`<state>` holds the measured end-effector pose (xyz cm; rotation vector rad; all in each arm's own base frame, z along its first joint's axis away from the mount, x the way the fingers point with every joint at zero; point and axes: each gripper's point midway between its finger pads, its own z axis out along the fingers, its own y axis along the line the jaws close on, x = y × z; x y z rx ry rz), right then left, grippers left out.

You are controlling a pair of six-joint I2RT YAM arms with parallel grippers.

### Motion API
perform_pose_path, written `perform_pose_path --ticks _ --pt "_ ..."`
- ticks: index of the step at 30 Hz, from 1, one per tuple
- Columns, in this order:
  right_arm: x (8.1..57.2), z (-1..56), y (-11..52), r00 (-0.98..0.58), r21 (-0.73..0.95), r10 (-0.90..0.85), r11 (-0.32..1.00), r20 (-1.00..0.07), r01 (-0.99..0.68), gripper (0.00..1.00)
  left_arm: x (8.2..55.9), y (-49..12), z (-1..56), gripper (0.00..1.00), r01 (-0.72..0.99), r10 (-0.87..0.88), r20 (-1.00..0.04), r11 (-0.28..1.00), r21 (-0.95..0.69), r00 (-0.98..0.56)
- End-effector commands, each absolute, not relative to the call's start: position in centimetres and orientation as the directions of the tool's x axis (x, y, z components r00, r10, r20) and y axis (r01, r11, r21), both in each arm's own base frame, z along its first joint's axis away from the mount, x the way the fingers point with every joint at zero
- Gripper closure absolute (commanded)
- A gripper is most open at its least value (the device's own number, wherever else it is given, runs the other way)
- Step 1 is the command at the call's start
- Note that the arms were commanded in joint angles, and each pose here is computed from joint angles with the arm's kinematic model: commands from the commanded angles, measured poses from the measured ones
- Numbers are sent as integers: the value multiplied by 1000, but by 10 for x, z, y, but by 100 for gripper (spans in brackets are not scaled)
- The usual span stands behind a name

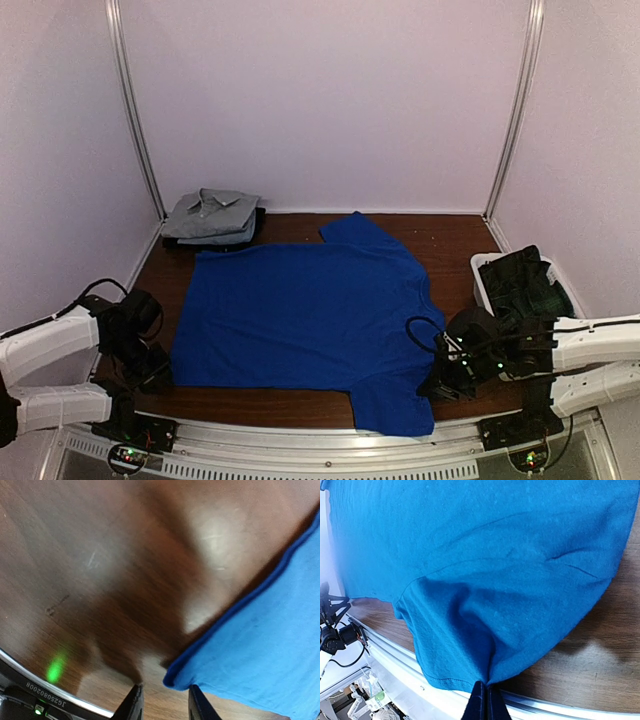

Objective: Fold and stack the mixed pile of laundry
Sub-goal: Pick up the flattened T-shirt from the center of the board, then fold the flattened T-shirt at the center of the board.

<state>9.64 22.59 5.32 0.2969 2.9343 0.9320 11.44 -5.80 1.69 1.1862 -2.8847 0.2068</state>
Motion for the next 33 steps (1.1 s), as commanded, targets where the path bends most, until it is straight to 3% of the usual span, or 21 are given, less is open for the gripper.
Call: perform_pose_path --ticks 1,7,19,33 --pt "102 60 227 -980 572 200 806 -22 152 100 117 -61 8 71 -697 -693 73 707 -119 -717" --pt "100 69 225 -981 566 191 812 -25 144 100 115 -62 13 100 -709 -706 78 693 -132 -704" --pt "100 82 225 -984 572 178 811 -34 127 100 131 -58 42 100 -699 -712 -4 690 -186 -702" --pt "138 125 219 -970 547 192 833 -149 81 100 173 -57 87 100 -674 -708 -82 696 -248 -702"
